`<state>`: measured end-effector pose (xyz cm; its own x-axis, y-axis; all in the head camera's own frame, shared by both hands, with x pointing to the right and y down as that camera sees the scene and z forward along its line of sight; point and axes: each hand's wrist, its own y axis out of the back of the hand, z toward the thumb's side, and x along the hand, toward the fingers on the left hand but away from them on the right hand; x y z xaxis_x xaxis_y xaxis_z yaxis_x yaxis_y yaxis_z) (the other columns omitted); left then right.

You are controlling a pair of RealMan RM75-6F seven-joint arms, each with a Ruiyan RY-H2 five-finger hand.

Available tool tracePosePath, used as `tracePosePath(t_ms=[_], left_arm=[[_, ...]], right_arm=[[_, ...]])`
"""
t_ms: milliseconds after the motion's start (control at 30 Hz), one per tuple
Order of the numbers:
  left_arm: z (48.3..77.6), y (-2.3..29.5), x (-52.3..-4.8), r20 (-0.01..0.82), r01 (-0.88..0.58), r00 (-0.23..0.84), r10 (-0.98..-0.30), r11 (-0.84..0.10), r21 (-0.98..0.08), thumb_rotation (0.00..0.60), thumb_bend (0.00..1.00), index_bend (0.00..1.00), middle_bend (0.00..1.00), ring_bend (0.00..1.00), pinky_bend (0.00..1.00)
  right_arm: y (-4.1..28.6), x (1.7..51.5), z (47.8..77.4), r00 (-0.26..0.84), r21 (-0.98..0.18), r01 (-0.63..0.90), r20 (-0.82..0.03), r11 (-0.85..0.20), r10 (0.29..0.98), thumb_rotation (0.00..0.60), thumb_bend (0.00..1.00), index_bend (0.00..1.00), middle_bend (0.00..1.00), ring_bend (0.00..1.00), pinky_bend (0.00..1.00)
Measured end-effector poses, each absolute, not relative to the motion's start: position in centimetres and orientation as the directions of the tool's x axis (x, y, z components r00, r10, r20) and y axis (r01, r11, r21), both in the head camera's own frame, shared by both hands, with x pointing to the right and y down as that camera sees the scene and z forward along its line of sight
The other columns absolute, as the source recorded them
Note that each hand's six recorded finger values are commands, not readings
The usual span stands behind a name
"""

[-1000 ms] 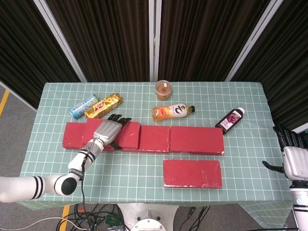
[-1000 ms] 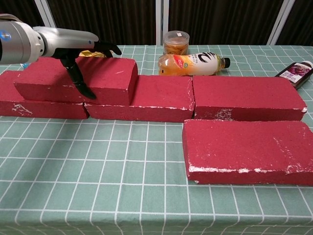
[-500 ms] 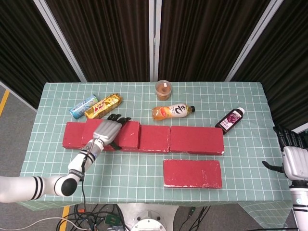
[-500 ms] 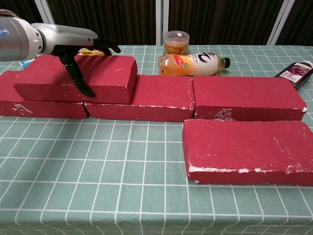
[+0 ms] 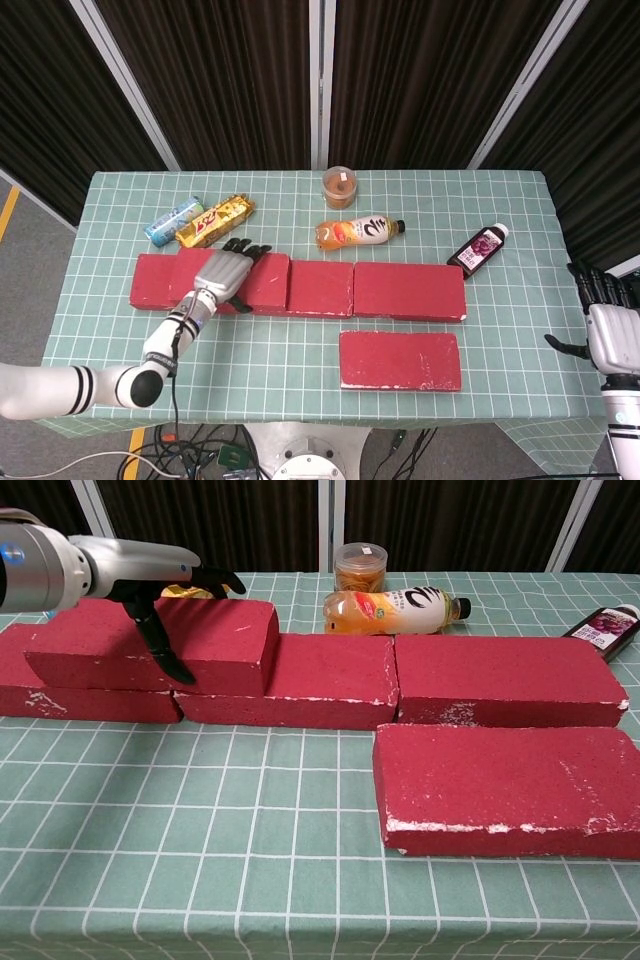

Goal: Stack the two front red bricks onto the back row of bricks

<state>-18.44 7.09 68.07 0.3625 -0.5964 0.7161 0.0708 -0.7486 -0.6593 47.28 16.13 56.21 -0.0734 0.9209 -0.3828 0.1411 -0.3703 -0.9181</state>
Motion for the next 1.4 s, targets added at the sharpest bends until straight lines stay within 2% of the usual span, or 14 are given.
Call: tracePosePath(t_ms=[167, 300, 767, 1033, 1167, 1267, 1400], left_arm=[[68.0, 7.0, -18.5, 0.716, 0.066, 0.361, -0.597, -0.75, -0.658, 0.6, 0.09, 0.05, 0.08, 0.0, 0.0], [68.0, 7.1, -18.7, 0.727, 0.062, 0.352, -0.589, -0.761, -0.646, 0.6, 0.05, 0.04, 0.0, 0.0, 0.0], [67.3, 7.0, -18.4, 0.716, 0.04, 0.364, -0.595, -0.758, -0.651, 0.6, 0.03, 0.02, 0.0, 0.0, 0.0], [64.6, 6.3, -19.5, 0.669, 0.002, 0.362, -0.649, -0.717, -0.697, 0.6, 0.02, 0.02, 0.0, 0.0, 0.0], [62.0, 5.9, -22.4, 0.64, -0.014, 0.316, -0.7, -0.678, -0.735, 0.6, 0.02, 0.02, 0.0, 0.0, 0.0], [59.8, 6.0, -26.3, 0.611, -0.032, 0.244, -0.753, -0.636, -0.771, 0.6, 0.02, 0.02, 0.0, 0.0, 0.0], [57.7, 7.7, -31.2, 0.575, -0.064, 0.166, -0.801, -0.591, -0.804, 0.6, 0.02, 0.02, 0.0, 0.0, 0.0]], right_arm=[[16.1, 47.5, 56.4, -0.08, -0.917, 0.14, -0.387, -0.374, 0.919, 0.6, 0.0, 0.0, 0.0, 0.0, 0.0], [16.1, 47.5, 56.4, -0.083, -0.917, 0.14, -0.388, -0.375, 0.918, 0.6, 0.0, 0.0, 0.0, 0.0, 0.0], [16.2, 47.6, 56.3, -0.087, -0.918, 0.14, -0.384, -0.37, 0.919, 0.6, 0.0, 0.0, 0.0, 0.0, 0.0], [16.3, 46.7, 55.8, -0.055, -0.916, 0.132, -0.389, -0.379, 0.92, 0.6, 0.0, 0.0, 0.0, 0.0, 0.0], [16.4, 45.3, 54.6, 0.005, -0.918, 0.11, -0.382, -0.38, 0.924, 0.6, 0.0, 0.0, 0.0, 0.0, 0.0], [16.7, 43.7, 53.9, 0.064, -0.915, 0.09, -0.388, -0.392, 0.92, 0.6, 0.0, 0.0, 0.0, 0.0, 0.0], [17.7, 41.0, 53.8, 0.15, -0.892, 0.079, -0.431, -0.445, 0.89, 0.6, 0.0, 0.0, 0.0, 0.0, 0.0]])
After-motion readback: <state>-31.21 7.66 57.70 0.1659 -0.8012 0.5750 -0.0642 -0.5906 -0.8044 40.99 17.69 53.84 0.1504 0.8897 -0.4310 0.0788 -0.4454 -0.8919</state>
